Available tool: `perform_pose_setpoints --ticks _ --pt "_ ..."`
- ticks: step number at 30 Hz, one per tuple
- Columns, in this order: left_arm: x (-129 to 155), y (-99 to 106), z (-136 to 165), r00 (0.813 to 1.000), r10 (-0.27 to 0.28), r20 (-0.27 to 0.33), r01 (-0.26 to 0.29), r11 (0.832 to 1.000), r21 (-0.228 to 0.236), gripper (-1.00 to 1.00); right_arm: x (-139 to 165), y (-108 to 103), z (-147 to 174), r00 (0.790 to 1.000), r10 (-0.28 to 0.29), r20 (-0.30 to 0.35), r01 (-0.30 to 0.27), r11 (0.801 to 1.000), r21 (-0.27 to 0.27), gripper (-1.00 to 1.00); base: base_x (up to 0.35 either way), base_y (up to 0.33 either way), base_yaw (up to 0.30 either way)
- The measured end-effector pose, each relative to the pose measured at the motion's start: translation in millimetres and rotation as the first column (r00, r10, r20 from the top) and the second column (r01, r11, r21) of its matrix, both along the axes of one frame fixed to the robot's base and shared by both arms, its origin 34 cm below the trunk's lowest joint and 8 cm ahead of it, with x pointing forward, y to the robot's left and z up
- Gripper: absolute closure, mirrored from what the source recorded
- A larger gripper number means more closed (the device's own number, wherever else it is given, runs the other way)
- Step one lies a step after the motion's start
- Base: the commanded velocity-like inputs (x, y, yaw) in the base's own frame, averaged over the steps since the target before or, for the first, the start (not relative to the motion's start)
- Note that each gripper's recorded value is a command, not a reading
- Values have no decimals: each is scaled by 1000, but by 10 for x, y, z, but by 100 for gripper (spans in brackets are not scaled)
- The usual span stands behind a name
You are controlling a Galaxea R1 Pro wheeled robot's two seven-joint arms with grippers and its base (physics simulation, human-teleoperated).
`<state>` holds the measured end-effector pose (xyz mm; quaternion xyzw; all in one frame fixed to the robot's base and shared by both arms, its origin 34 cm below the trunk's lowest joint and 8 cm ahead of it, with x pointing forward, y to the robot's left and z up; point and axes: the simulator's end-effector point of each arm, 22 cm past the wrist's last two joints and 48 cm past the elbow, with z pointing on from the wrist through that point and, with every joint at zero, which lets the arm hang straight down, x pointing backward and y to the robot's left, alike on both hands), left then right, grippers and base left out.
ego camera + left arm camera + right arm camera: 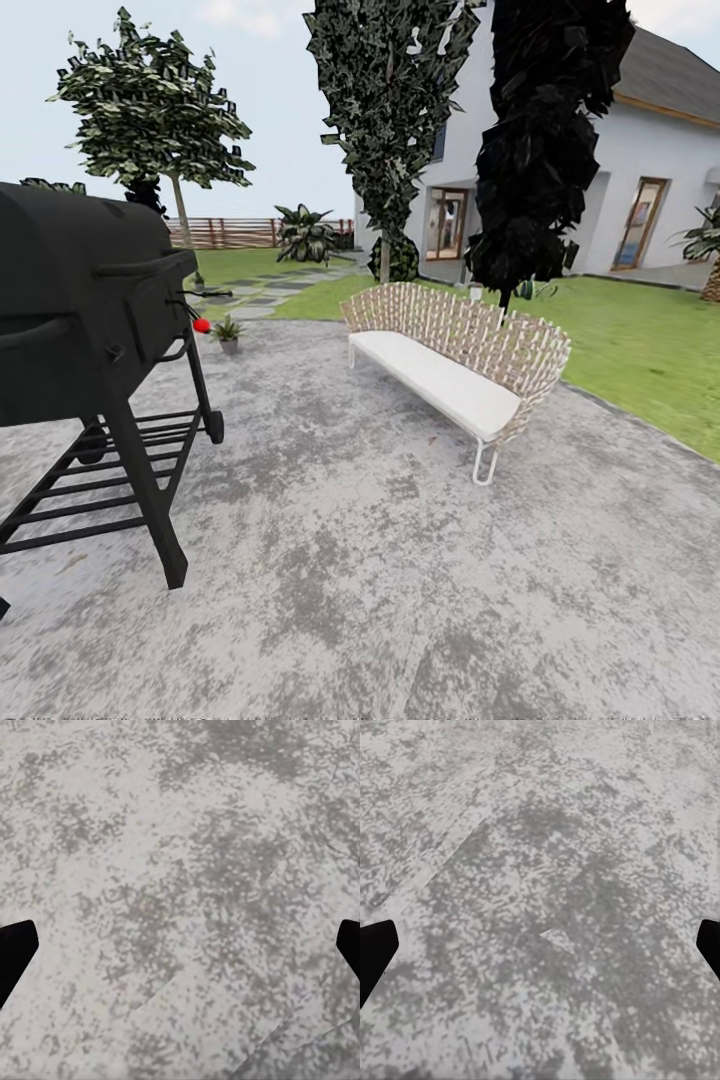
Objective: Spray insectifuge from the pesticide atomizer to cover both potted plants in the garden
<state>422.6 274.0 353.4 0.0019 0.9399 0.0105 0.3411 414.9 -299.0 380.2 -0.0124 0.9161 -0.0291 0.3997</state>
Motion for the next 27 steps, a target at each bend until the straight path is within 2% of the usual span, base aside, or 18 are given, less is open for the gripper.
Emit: perform_pose_setpoints --ticks 21,27 --pt "-155 18 -508 1000 4 -21 -4 1000 4 -100 -162 -2 -516 1000 -1 -25 1 1000 0 -100 0 0 1" --pt "-206 25 -660 1000 6 -28 -6 1000 6 -100 -214 -1 -670 999 1 -33 -1 1000 -2 -100 0 0 104"
